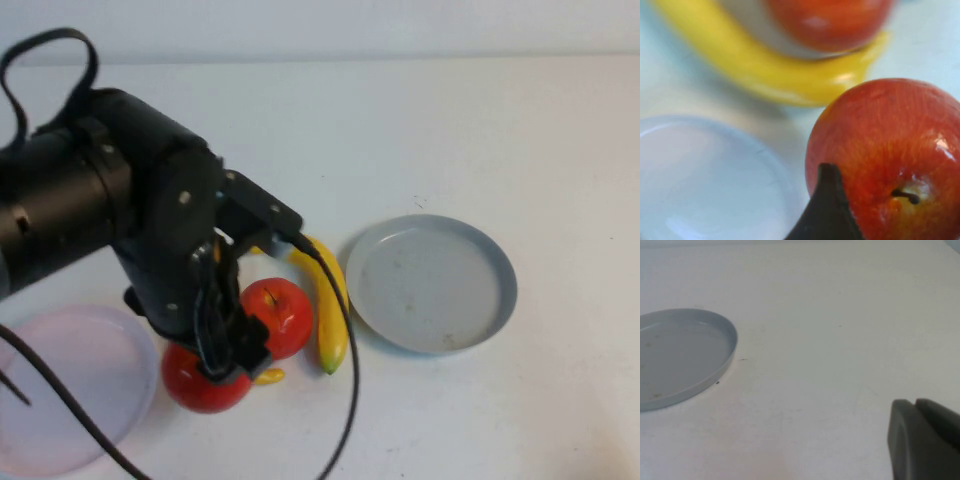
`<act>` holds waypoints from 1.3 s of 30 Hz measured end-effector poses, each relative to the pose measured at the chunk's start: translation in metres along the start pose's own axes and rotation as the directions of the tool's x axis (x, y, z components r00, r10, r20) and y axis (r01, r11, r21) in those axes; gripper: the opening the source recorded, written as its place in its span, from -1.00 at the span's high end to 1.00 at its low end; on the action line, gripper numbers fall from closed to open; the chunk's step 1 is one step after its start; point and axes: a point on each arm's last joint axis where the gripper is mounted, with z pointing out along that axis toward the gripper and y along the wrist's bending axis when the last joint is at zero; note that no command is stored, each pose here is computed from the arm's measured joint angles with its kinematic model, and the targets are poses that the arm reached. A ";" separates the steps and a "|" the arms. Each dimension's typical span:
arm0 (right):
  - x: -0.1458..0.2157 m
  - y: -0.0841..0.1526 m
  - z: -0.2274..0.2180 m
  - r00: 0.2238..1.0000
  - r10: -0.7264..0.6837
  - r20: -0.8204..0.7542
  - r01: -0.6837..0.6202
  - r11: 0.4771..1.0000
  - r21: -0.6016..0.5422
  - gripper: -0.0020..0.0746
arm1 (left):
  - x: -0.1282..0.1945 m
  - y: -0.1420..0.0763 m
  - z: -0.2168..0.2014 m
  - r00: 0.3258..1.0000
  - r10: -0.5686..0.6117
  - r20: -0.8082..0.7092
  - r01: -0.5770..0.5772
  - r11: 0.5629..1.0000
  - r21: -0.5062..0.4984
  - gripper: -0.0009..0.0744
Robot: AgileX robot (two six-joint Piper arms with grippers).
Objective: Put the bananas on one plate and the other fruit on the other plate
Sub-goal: Put one type of fruit in the left plate
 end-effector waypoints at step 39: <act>0.000 0.000 0.000 1.000 0.003 0.000 -0.003 1.000 -0.001 0.99 | 0.046 0.126 0.023 0.890 -0.452 0.053 0.455 0.879 -0.147 -0.80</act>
